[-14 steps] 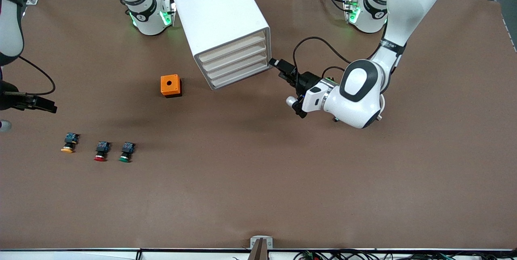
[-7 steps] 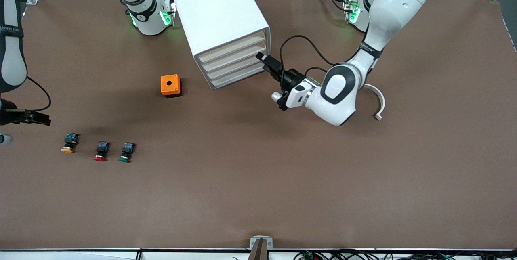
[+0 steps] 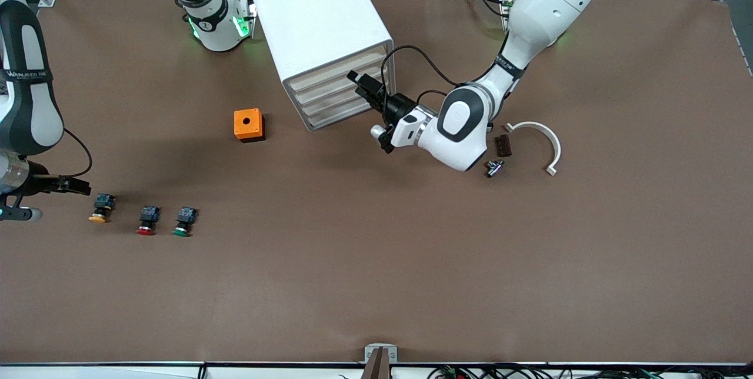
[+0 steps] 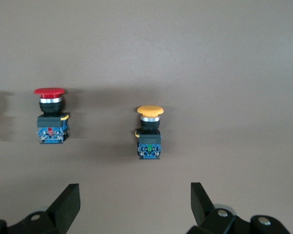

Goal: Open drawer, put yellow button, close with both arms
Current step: 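Grasp the drawer handle with the left gripper while the right gripper reaches the button, then grasp the yellow-capped button with the right gripper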

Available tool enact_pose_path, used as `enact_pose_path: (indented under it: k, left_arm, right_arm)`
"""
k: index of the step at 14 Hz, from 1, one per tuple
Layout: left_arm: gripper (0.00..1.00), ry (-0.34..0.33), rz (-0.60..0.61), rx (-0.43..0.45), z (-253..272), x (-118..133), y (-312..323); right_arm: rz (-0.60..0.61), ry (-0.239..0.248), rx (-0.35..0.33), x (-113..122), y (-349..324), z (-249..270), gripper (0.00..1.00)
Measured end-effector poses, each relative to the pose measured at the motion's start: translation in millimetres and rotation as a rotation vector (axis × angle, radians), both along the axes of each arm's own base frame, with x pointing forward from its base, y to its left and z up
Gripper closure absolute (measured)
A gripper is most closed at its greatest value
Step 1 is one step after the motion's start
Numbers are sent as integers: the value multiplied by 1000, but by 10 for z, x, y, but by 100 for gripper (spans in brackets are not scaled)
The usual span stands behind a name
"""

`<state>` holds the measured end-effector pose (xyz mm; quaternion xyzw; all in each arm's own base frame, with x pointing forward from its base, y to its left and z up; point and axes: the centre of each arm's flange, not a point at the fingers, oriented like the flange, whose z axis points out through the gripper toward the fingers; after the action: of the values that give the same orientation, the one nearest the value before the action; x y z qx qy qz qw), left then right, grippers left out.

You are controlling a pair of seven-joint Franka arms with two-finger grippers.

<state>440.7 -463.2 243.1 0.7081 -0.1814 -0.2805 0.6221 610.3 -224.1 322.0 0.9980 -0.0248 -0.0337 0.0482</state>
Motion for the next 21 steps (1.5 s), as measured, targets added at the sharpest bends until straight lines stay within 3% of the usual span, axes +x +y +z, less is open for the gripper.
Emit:
enact_pose_path:
  k: [3,6,12,13,14,16,19,21]
  left_arm:
    - [25,4,10,-24,-99,-142,-167]
    - [25,2,14,-23,-117,-208,-249]
    - [33,-23,24,-38,-168,-317,-376]
    - [40,-28,25,-37,-176,-326,-387]
    - [40,-35,25,-38,-180,-330,-392]
    - [58,-48,29,-40,-187,-325,-393]
    - [68,-52,27,-43,-187,-338,-404]
    - [70,-53,24,-43,-186,-349,-416]
  right_arm:
    - [6,-29,-1,61,-20,-250,0]
    - [10,-45,1,98,-51,-532,0]
    - [5,-4,0,11,-208,-876,0]
    - [2,3,0,-11,-245,-921,0]
    - [2,12,-2,-32,-275,-967,0]
    - [4,29,4,-56,-280,-1086,0]
    - [17,56,11,-75,-235,-1270,0]
    - [54,75,-15,-84,-227,-1330,0]
